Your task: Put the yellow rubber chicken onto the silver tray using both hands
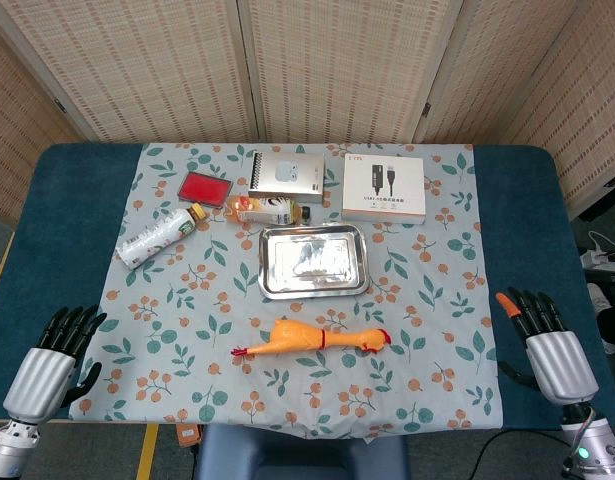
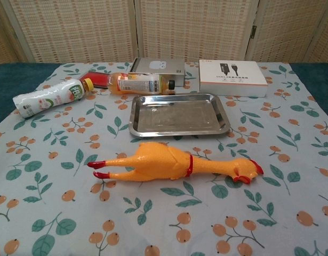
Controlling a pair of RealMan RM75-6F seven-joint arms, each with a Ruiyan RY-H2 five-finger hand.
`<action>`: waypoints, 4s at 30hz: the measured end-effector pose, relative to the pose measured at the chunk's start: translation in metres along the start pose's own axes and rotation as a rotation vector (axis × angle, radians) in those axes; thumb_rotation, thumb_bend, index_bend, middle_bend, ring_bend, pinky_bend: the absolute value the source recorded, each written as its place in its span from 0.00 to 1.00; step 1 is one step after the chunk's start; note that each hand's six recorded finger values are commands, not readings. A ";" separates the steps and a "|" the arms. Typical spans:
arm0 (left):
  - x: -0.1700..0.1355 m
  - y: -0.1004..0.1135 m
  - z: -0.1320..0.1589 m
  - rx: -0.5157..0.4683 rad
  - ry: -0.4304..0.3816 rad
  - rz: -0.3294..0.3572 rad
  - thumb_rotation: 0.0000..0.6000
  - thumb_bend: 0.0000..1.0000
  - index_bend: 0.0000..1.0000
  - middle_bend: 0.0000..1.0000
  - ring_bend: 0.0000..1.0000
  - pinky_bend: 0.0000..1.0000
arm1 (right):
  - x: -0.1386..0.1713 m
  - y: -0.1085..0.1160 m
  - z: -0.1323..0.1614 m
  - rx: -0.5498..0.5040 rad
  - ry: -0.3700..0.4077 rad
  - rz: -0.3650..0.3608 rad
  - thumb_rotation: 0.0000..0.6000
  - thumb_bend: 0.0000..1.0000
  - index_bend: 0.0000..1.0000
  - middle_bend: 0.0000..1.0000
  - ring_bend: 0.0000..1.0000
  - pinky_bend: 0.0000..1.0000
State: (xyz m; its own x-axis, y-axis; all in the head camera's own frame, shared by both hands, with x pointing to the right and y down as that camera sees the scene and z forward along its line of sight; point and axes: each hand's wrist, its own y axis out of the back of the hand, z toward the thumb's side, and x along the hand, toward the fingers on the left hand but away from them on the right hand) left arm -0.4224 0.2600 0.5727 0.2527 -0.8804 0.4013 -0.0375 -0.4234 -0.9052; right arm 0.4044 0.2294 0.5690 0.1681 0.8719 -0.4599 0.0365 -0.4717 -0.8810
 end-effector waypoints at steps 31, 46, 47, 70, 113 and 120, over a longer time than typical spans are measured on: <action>0.006 -0.002 -0.002 -0.058 0.008 -0.057 1.00 0.42 0.00 0.00 0.00 0.03 | -0.116 -0.039 0.157 -0.157 0.284 0.328 1.00 0.11 0.29 0.00 0.00 0.00; 0.006 -0.003 -0.006 -0.075 0.014 -0.085 1.00 0.42 0.00 0.00 0.00 0.03 | -0.134 -0.107 0.227 -0.113 0.298 0.433 1.00 0.12 0.35 0.00 0.00 0.00; 0.006 -0.003 -0.007 -0.076 0.014 -0.087 1.00 0.42 0.00 0.00 0.00 0.03 | -0.135 -0.110 0.230 -0.108 0.294 0.429 1.00 0.12 0.36 0.00 0.00 0.00; 0.004 -0.003 -0.007 -0.095 0.007 -0.123 1.00 0.50 0.00 0.00 0.00 0.03 | -0.145 -0.124 0.242 -0.078 0.212 0.356 1.00 0.27 0.73 0.19 0.01 0.07; 0.031 -0.026 0.129 -0.393 -0.376 -0.276 1.00 0.35 0.00 0.00 0.00 0.14 | -0.147 -0.054 0.270 -0.349 0.289 0.081 1.00 0.27 0.97 0.79 0.89 1.00; 0.070 -0.034 0.158 -0.321 -0.342 -0.215 1.00 0.36 0.00 0.00 0.00 0.13 | -0.145 -0.056 0.287 -0.328 0.305 0.087 1.00 0.27 0.97 0.79 0.89 1.00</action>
State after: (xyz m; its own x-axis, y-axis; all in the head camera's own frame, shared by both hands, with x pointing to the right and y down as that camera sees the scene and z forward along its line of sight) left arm -0.2509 0.2466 0.6092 0.5871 -0.6685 0.4566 -0.2309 -0.6788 -0.6970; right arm 0.0950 0.1669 0.6531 0.4650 0.7717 -0.4340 0.3114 -0.6014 -0.7358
